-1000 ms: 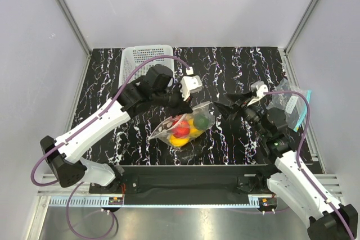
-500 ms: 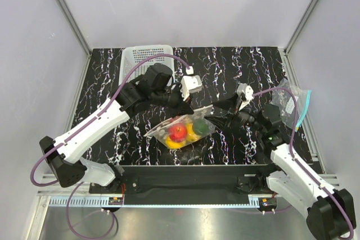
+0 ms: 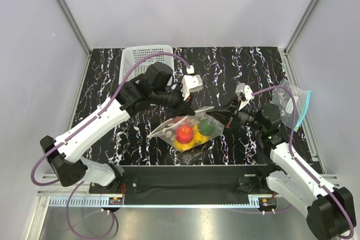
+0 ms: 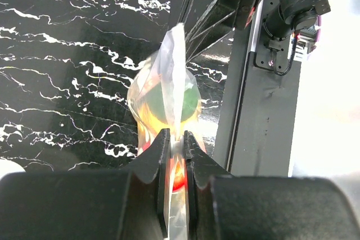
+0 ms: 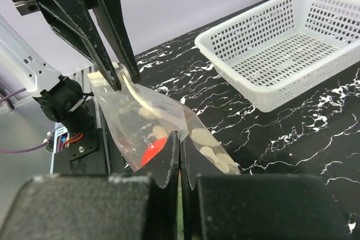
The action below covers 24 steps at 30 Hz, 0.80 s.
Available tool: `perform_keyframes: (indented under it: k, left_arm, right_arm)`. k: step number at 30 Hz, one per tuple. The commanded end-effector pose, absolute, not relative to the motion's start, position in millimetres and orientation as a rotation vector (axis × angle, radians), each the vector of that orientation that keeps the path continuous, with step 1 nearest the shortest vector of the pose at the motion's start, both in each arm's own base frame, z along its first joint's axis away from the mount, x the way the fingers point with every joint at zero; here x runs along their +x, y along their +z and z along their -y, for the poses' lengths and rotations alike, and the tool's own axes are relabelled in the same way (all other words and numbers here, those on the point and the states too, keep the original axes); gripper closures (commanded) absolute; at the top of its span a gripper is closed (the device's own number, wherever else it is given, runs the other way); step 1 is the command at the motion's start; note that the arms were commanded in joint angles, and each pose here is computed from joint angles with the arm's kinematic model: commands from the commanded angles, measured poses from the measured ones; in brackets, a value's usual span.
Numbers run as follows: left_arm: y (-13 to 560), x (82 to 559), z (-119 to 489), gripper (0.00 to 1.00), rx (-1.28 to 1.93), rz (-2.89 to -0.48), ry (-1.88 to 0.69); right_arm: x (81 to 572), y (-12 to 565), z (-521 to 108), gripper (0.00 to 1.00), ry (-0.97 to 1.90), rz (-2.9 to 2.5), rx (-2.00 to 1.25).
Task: Place the food in the zip-top bag and seal the zipper
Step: Zip the zipper food storage bag at the center of the board.
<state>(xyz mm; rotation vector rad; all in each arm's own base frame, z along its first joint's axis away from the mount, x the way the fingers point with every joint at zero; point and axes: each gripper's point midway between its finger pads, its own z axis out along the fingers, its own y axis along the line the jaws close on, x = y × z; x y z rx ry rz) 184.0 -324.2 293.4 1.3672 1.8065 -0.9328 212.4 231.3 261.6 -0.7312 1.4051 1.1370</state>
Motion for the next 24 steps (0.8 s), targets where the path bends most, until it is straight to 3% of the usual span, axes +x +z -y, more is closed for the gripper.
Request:
perform_keyframes:
  k: [1, 24]
  left_arm:
    - [317.4, 186.8, 329.2, 1.00, 1.341, -1.740, -0.945]
    - [280.7, 185.3, 275.5, 1.00, 1.249, -1.864, -0.717]
  right_arm:
    - [213.7, 294.9, -227.0, 1.00, 1.086, -1.311, -0.707]
    - [292.5, 278.8, -107.6, 1.00, 0.619, -1.486, 0.091]
